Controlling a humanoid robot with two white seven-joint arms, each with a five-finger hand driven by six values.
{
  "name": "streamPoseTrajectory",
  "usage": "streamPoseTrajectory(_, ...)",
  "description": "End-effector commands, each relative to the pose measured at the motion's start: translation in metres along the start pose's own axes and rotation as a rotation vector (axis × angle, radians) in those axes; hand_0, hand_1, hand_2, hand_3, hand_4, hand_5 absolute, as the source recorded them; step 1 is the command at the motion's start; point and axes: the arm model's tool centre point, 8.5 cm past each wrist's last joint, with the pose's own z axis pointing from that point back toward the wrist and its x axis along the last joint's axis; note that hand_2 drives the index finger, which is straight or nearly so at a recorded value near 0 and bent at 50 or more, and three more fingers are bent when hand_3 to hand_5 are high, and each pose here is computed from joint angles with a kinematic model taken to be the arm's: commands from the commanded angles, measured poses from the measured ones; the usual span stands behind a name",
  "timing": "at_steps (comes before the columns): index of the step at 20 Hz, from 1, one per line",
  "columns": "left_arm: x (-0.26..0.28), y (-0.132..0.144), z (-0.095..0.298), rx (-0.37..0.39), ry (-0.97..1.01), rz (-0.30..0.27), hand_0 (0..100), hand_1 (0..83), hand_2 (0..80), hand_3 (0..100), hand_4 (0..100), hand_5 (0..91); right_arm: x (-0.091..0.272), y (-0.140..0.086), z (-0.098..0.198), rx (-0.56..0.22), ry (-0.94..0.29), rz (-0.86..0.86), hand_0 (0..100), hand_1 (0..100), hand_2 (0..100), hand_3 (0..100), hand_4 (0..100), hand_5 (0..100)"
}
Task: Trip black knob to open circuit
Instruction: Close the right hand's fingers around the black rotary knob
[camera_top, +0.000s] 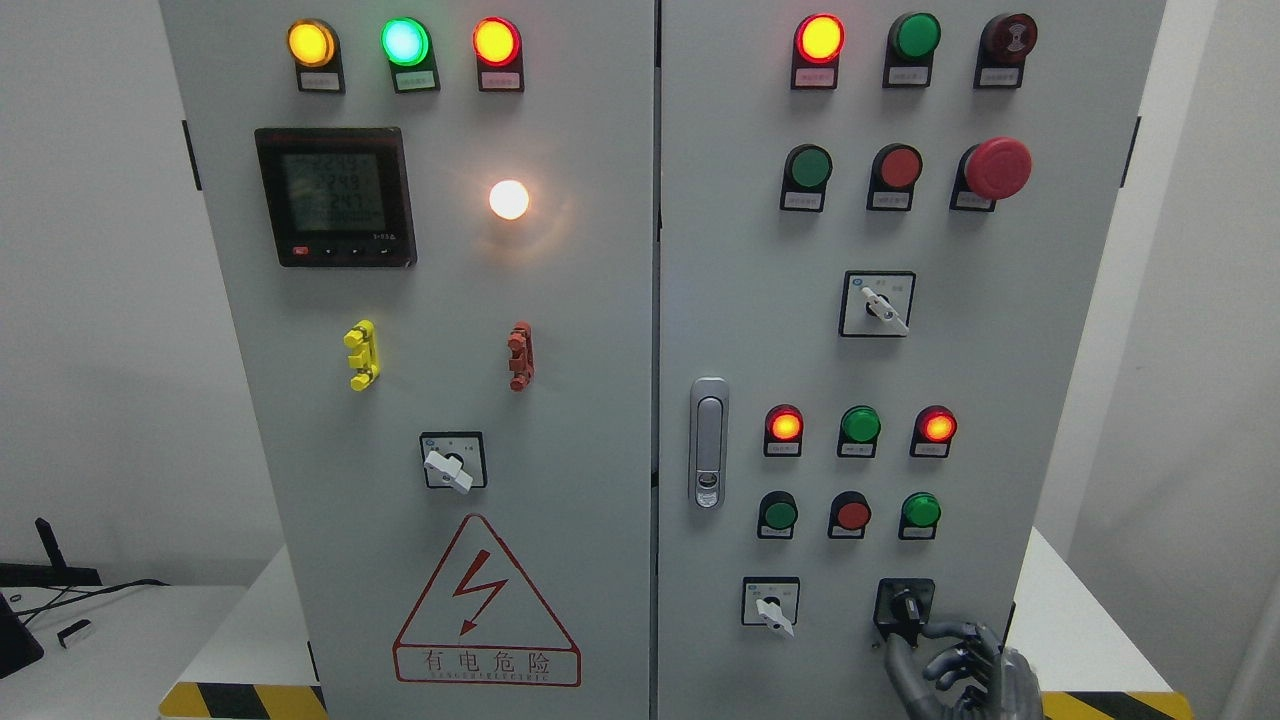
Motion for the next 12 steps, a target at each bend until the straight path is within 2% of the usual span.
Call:
streamPoseTrajectory(1,0.0003,-0.0012,0.0000,-0.006,-0.002,-0.030,12,38.9,0.0,0,0,0.0,-0.0004,-0.0014,-0.0011,-0.009,0.005,-0.006,27,71,50,79,82,95)
streamPoseTrajectory(12,-0.0003,-0.0012,0.0001,-0.006,0.000,-0.030,12,38.9,0.0,0,0,0.0,0.0016,-0.0007,-0.0019,-0.012,0.001,-0.009,27,70,53,80,83,95)
